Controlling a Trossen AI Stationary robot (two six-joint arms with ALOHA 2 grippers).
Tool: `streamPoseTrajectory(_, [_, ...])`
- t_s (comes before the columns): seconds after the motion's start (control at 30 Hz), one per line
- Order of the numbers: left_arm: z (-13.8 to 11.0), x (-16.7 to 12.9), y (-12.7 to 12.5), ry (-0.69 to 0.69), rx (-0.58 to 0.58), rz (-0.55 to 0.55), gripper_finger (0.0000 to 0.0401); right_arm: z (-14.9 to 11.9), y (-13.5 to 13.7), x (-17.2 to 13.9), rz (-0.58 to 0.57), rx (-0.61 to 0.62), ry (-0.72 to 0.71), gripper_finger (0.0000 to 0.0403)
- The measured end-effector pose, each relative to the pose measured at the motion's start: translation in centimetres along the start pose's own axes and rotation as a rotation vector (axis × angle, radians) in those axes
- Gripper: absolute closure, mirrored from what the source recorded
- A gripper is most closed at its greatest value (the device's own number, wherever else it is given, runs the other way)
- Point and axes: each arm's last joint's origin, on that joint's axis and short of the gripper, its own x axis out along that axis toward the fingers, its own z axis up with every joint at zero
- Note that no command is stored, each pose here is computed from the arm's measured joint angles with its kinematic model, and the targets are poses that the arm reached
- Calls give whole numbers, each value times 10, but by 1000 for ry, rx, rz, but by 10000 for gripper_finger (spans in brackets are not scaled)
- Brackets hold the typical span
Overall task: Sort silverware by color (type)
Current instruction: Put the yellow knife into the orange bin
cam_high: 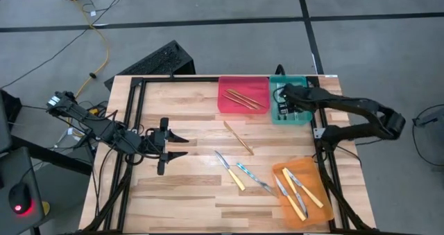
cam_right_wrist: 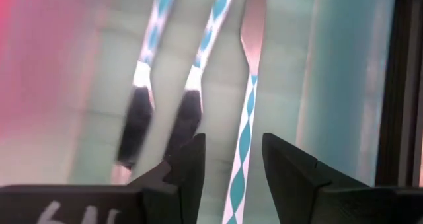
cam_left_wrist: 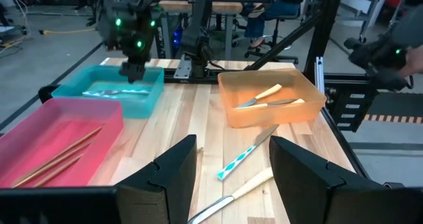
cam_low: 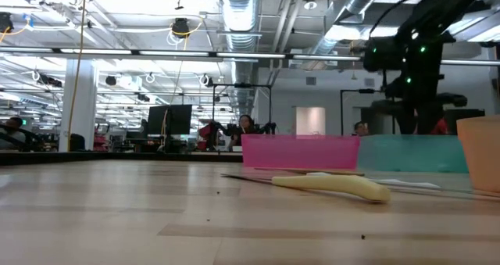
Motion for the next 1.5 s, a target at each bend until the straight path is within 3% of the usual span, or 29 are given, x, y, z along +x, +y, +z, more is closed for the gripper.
streamPoseTrajectory(0.33, [0,0,0,1,-9,-6,228,-7,-23,-52,255,33,-188,232])
streamPoseTrajectory(0.47, [0,0,0,1,-24,-7,228,-18,-27,-71,427,-1,-209,232])
streamPoseTrajectory(0.63, [0,0,-1,6,-36,-32,228,-36,-20,-93,718,-78,-145,232])
streamPoseTrajectory(0.87, [0,0,-2,12,-40,-59,228,-65,6,-125,970,-203,-212,232])
streamPoseTrajectory(1.13, [-1,-4,-10,6,-48,-104,228,-121,51,-153,1042,-325,-459,232])
streamPoseTrajectory(1.5, [-5,-17,-31,17,19,-244,228,-211,119,-137,1109,-422,-500,232])
